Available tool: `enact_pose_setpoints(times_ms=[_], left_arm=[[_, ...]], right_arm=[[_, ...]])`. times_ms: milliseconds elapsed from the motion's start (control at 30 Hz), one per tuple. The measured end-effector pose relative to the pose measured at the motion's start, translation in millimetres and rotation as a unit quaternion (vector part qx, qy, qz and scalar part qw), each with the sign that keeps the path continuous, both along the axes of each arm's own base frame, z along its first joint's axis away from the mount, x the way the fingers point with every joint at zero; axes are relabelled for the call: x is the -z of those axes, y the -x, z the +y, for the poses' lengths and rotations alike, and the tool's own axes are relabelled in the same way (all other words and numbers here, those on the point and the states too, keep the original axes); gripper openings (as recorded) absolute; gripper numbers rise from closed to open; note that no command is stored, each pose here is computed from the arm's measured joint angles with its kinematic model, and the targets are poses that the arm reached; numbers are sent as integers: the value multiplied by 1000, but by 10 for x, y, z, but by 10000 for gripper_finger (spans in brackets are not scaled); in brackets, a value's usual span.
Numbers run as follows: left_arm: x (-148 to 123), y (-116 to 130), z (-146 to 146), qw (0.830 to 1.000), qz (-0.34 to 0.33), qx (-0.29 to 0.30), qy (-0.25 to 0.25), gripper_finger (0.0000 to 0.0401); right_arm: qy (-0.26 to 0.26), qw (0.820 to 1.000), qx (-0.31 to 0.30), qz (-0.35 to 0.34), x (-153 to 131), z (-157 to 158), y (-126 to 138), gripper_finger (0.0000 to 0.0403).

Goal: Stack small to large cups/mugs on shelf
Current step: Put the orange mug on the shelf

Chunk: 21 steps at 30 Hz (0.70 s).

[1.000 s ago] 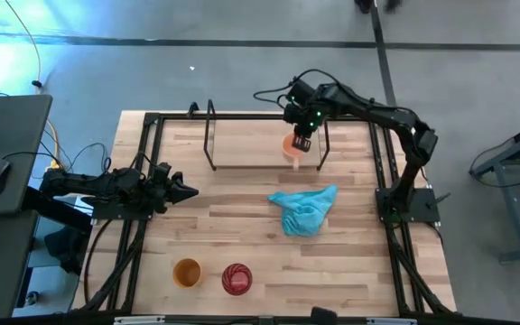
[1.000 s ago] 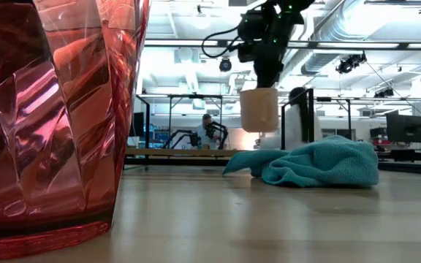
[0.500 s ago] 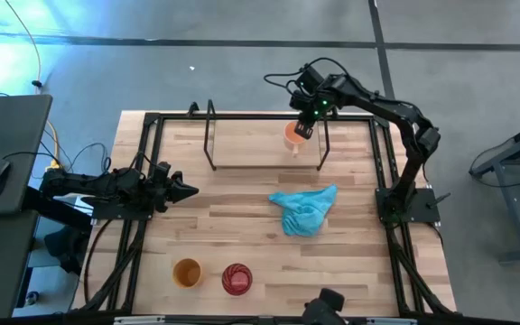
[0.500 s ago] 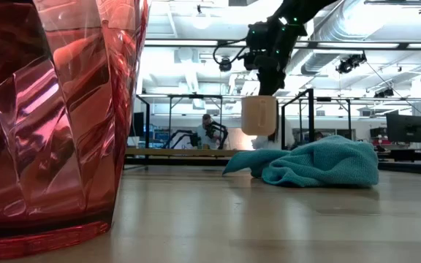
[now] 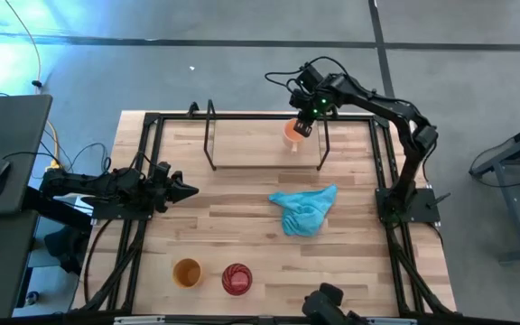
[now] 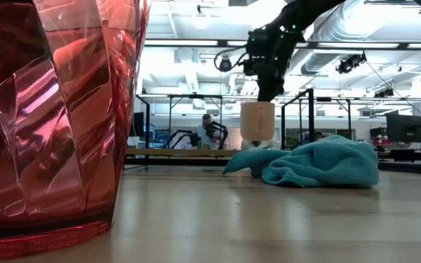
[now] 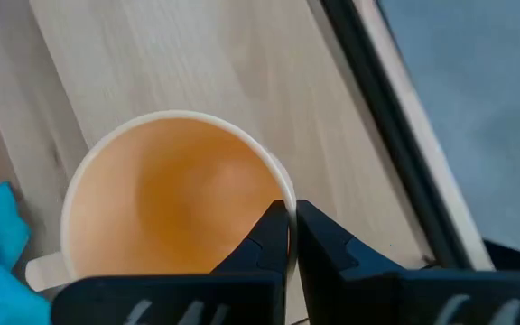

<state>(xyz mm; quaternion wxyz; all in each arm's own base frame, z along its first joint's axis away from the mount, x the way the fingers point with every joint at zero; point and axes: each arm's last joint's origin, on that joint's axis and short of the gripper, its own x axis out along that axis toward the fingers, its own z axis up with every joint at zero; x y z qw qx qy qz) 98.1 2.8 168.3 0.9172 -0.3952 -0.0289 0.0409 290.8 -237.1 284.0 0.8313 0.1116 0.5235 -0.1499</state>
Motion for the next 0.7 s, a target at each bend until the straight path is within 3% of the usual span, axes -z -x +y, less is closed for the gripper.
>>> enact_pose_setpoints(times_ms=[300,700], left_arm=[[1,0,0,1000,0,0,2,12],[1,0,1,1000,0,-2,1,12]], right_arm=[[-19,999,-9,27,163,-60,-12,0],[-28,999,0,36,174,-121,68,0]])
